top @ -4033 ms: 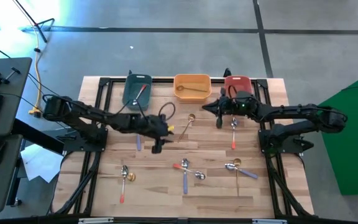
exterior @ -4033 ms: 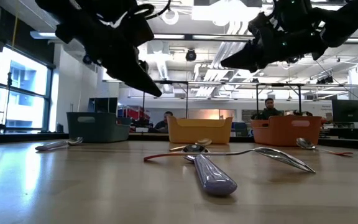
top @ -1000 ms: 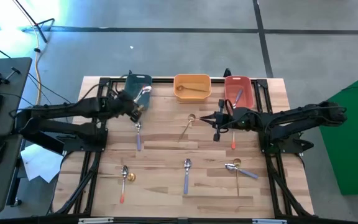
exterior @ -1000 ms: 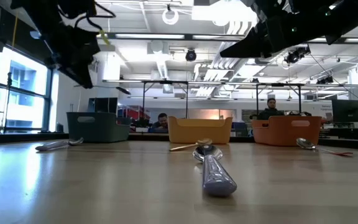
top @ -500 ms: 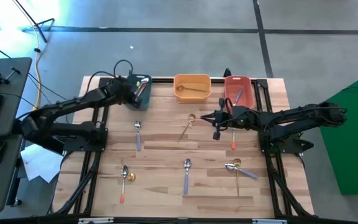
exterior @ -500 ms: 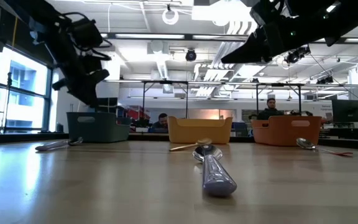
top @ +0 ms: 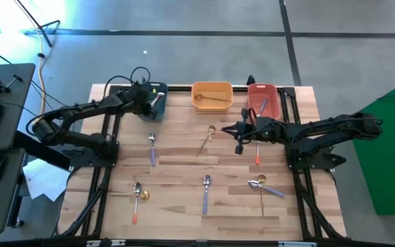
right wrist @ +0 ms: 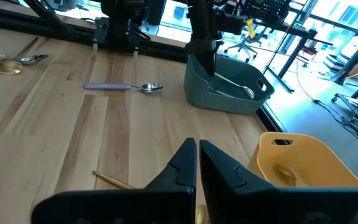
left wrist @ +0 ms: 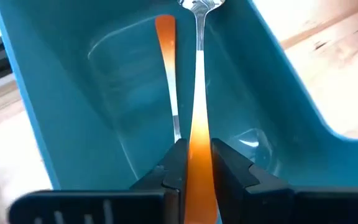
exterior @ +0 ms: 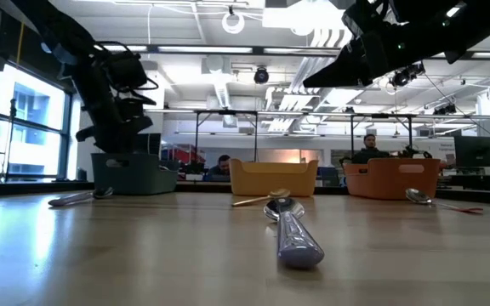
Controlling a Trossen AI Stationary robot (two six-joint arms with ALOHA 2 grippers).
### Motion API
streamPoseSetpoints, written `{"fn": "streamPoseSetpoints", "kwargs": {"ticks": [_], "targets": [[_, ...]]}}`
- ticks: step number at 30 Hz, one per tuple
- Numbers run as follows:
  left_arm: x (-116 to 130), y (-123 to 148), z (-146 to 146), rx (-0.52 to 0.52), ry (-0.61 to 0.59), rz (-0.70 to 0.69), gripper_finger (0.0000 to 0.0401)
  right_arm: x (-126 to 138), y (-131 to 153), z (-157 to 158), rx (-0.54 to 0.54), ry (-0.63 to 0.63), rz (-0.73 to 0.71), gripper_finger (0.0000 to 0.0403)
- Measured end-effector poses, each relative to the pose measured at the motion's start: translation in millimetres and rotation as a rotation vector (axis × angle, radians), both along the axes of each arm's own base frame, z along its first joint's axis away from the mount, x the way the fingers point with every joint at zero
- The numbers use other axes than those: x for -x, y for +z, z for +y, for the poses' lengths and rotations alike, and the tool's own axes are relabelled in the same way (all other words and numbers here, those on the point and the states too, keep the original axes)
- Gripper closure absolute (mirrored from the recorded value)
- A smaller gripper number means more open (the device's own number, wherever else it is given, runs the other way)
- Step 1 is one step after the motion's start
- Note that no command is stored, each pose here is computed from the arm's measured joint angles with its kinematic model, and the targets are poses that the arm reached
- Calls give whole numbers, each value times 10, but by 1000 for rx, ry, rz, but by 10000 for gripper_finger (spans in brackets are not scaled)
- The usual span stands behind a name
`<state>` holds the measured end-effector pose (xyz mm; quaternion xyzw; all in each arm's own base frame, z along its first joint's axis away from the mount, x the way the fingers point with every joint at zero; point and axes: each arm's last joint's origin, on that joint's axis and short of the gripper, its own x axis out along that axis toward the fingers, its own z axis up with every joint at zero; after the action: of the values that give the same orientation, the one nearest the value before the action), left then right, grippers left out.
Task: Sort silverware by color (type)
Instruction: Put the bottom right orange spoon into the blue bin, then put the bottom right purple spoon into the orange bin
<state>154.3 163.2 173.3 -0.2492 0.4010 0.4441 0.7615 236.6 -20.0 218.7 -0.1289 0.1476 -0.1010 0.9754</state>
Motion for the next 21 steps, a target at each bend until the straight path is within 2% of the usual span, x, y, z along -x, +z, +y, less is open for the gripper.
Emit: {"fn": "streamPoseSetpoints", "kwargs": {"ticks": [5, 11, 16, 21], "targets": [[-8, 32, -11, -2, -56, -23, 309, -3, 10, -1, 26, 6, -5, 398], [11, 151, -31, -71, -96, -47, 271, -5, 36, -35, 8, -26, -36, 398], [-4, 341, -83, -189, -148, -116, 270, 31, -27, -88, -62, -231, -2, 398], [-119, 595, -171, -359, -262, -267, 292, 82, -145, -100, -130, -313, 94, 398]]}}
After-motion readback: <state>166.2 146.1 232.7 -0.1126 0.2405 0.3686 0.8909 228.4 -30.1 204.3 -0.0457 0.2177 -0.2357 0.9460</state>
